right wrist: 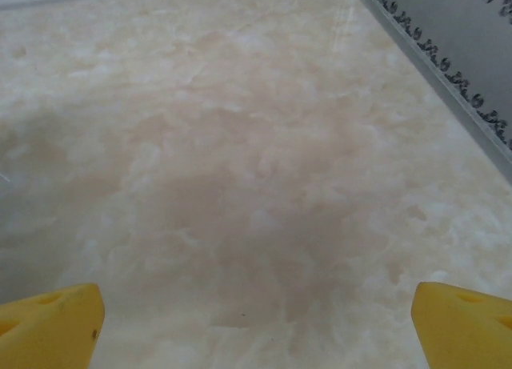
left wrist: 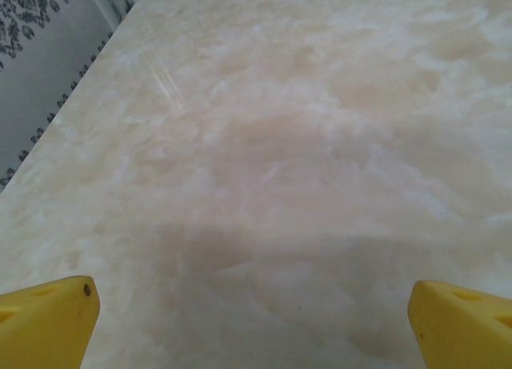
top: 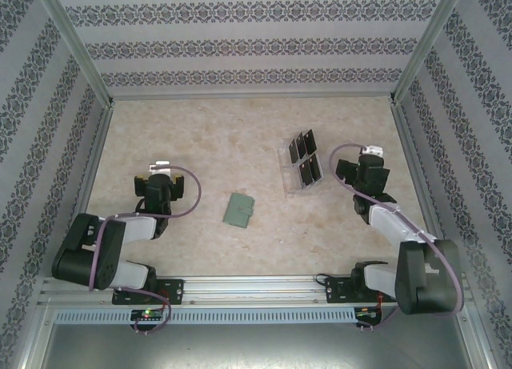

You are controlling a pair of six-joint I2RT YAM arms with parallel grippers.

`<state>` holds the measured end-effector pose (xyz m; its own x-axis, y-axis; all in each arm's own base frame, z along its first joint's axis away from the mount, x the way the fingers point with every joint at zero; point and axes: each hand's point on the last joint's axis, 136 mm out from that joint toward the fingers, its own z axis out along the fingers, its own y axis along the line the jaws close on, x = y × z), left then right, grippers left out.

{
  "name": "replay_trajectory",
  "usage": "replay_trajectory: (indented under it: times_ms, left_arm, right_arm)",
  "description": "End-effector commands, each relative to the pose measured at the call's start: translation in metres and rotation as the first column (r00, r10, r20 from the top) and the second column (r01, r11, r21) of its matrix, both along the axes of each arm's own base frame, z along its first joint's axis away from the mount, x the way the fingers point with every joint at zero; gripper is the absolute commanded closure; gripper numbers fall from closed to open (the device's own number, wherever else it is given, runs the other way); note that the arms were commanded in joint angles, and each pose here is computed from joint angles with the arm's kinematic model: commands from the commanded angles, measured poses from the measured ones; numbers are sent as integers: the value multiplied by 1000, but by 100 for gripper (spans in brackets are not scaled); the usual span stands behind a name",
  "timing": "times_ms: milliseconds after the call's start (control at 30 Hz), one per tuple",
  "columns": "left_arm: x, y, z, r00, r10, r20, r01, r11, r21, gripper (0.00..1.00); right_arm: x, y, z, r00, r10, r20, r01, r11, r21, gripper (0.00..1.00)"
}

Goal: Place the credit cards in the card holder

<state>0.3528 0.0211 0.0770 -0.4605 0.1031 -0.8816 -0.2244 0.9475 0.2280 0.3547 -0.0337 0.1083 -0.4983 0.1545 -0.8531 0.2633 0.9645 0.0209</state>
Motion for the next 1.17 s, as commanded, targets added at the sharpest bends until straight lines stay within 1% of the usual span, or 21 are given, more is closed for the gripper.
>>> replay_trajectory:
  times_ms: [0,67,133,200,233,267,333,367,400,467,500,533,567,633,800,967,1133]
  left_arm:
    - [26,-7,39,977,-49,207,59,998,-38,0]
    - [32,-11,34,975,-75,209,84,996,-35,0]
    - [36,-10,31,980,-82,181,92,994,-50,0]
    - [38,-9,27,981,-91,169,106,991,-80,0]
    - [39,-8,25,981,-96,171,112,990,-90,0]
    - [35,-8,19,983,-96,159,113,988,-107,0]
    - [38,-9,20,970,-111,218,130,989,-75,0]
    - [39,-7,17,981,-94,172,112,989,-98,0]
    - [41,-5,11,989,-81,122,95,989,-115,0]
    - [45,0,14,984,-86,158,108,985,-136,0]
    - [45,2,11,989,-79,128,99,982,-160,0]
    - [44,2,10,989,-80,122,100,981,-167,0]
    - [45,2,12,986,-83,145,106,981,-161,0]
    - [45,3,10,988,-80,131,102,981,-167,0]
    - [45,2,11,986,-84,142,107,981,-162,0]
    - [45,3,11,987,-82,136,104,981,-164,0]
    - [45,3,11,986,-83,142,106,981,-163,0]
  right_arm:
    - [18,8,17,982,80,170,-75,997,-34,2]
    - [24,13,16,976,115,185,-110,993,-38,2]
    - [31,20,17,965,164,203,-156,986,-54,2]
    - [38,20,9,959,166,231,-161,986,-39,2]
    - [39,22,-2,959,174,223,-170,985,-38,2]
    - [42,24,1,944,188,273,-180,982,-54,2]
    - [41,26,-4,956,191,222,-186,981,-47,2]
    - [41,26,-4,956,195,218,-190,981,-47,2]
    - [42,26,-2,949,193,248,-187,981,-50,2]
    - [42,25,-3,953,189,238,-183,982,-48,2]
    - [42,25,-4,957,192,218,-186,981,-47,2]
    - [42,25,-5,957,192,218,-186,981,-46,2]
    - [42,26,-3,953,193,235,-187,981,-49,2]
    - [41,25,-3,956,183,227,-173,983,-66,2]
    - [41,29,-3,955,197,221,-185,980,-77,2]
    - [43,29,-5,955,206,213,-199,978,-55,2]
    - [42,30,-3,951,213,222,-203,977,-67,2]
